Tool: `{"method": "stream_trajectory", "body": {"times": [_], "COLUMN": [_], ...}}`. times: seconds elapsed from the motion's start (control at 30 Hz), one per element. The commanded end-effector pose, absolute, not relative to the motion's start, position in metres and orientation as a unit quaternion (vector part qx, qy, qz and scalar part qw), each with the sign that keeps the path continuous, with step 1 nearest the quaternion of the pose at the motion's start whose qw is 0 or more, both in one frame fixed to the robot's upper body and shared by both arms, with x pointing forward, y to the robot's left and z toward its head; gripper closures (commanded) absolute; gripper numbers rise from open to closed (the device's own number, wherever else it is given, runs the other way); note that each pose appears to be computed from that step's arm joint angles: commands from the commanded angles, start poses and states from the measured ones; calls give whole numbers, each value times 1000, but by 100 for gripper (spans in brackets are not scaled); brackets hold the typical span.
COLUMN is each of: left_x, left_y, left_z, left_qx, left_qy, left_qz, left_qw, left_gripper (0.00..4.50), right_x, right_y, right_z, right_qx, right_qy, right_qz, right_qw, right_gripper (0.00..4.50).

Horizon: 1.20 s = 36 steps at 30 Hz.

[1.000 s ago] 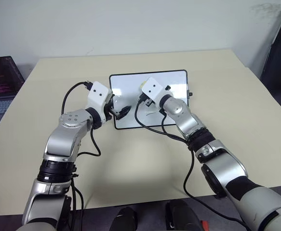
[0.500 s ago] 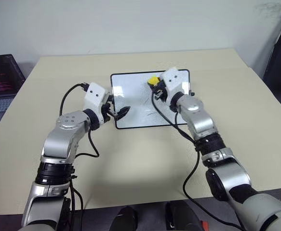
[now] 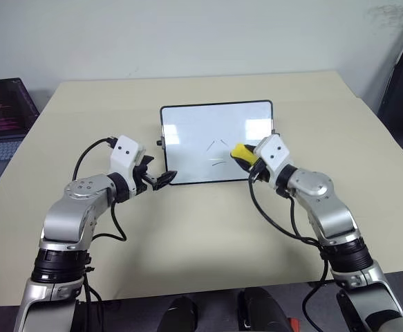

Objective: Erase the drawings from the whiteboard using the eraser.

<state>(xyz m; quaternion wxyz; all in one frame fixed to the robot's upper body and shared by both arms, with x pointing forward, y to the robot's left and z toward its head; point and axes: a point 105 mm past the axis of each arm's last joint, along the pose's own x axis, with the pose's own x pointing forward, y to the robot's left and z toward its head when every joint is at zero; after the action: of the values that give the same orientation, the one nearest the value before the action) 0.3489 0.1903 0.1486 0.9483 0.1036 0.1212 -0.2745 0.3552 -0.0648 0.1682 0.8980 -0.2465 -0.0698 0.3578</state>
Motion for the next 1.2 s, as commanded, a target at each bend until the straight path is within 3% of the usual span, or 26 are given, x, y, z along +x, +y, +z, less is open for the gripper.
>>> {"method": "stream_trajectory", "body": {"times": [0.03,0.4,0.6,1.0,1.2], "left_x": [347,347,346,346,346], "left_y": [197,193,190,188,186], "left_z": [154,156,157,157,156], "left_qx": [120,125,136,133,131], "left_qy": [112,110,108,104,104], "left_qz": [-263,-271,-278,-276,-280], "left_qw": [951,948,945,946,945], "left_gripper": [0,0,0,0,0], "right_x": [352,410,434,405,423], "right_y": [-55,-42,-32,21,-1], "right_z": [188,207,188,117,139], "right_qx": [-269,-258,-242,-330,-320], "right_qy": [-138,-179,-140,-86,-101], "right_qz": [342,242,230,352,284], "right_qw": [890,918,932,871,898], "right_gripper": [317,317,317,317,317]}}
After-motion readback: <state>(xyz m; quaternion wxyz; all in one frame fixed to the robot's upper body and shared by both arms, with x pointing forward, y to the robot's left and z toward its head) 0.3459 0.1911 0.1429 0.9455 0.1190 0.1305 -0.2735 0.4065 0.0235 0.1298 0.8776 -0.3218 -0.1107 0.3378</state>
